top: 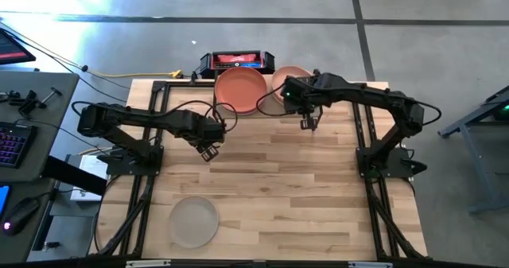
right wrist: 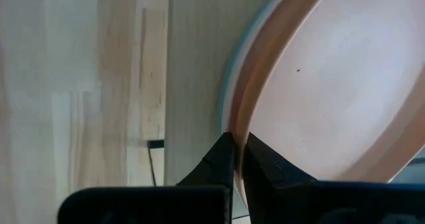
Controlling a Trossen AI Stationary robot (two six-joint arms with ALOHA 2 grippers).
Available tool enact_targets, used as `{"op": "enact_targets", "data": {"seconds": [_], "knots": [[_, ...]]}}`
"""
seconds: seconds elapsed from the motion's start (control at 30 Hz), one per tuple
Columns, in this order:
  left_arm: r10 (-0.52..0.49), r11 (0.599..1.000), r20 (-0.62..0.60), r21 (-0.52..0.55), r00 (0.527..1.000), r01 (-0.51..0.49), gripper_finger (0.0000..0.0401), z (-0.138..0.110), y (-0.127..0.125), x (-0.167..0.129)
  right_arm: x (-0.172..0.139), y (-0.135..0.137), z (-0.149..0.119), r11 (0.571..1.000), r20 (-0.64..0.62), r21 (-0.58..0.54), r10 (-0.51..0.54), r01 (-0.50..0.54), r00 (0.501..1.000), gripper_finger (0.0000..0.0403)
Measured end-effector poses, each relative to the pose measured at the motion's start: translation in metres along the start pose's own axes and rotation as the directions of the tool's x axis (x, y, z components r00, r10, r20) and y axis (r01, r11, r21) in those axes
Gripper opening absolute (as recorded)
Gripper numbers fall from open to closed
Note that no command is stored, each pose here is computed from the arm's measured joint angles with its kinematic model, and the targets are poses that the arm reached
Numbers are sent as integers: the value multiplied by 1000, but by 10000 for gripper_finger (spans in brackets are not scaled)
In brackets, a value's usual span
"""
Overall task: Place and stack plates onto a shelf
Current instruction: Stack the brown plate on top of the light orange plate on the shelf
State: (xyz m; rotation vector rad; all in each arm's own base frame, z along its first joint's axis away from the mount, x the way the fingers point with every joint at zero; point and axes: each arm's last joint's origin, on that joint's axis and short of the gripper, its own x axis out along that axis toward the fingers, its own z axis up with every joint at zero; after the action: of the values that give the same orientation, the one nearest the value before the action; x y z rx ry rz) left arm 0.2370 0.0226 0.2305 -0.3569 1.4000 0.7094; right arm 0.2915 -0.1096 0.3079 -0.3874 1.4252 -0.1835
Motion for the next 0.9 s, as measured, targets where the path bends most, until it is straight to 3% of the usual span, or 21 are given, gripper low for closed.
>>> {"op": "enact_targets", "data": {"seconds": [0.17,0.5,0.9], "knots": [[0,1000,0,8,1000,0,133,0,0,0,-7,-3,2,1000,33,13,1,-2,999,7],[3,1000,-4,10,1000,-3,133,0,0,0,-7,-4,-2,1000,-16,13,-14,15,1000,65],[3,999,-11,41,1000,-2,133,-1,1,0,-12,7,2,999,-23,41,-19,20,1000,68]]}}
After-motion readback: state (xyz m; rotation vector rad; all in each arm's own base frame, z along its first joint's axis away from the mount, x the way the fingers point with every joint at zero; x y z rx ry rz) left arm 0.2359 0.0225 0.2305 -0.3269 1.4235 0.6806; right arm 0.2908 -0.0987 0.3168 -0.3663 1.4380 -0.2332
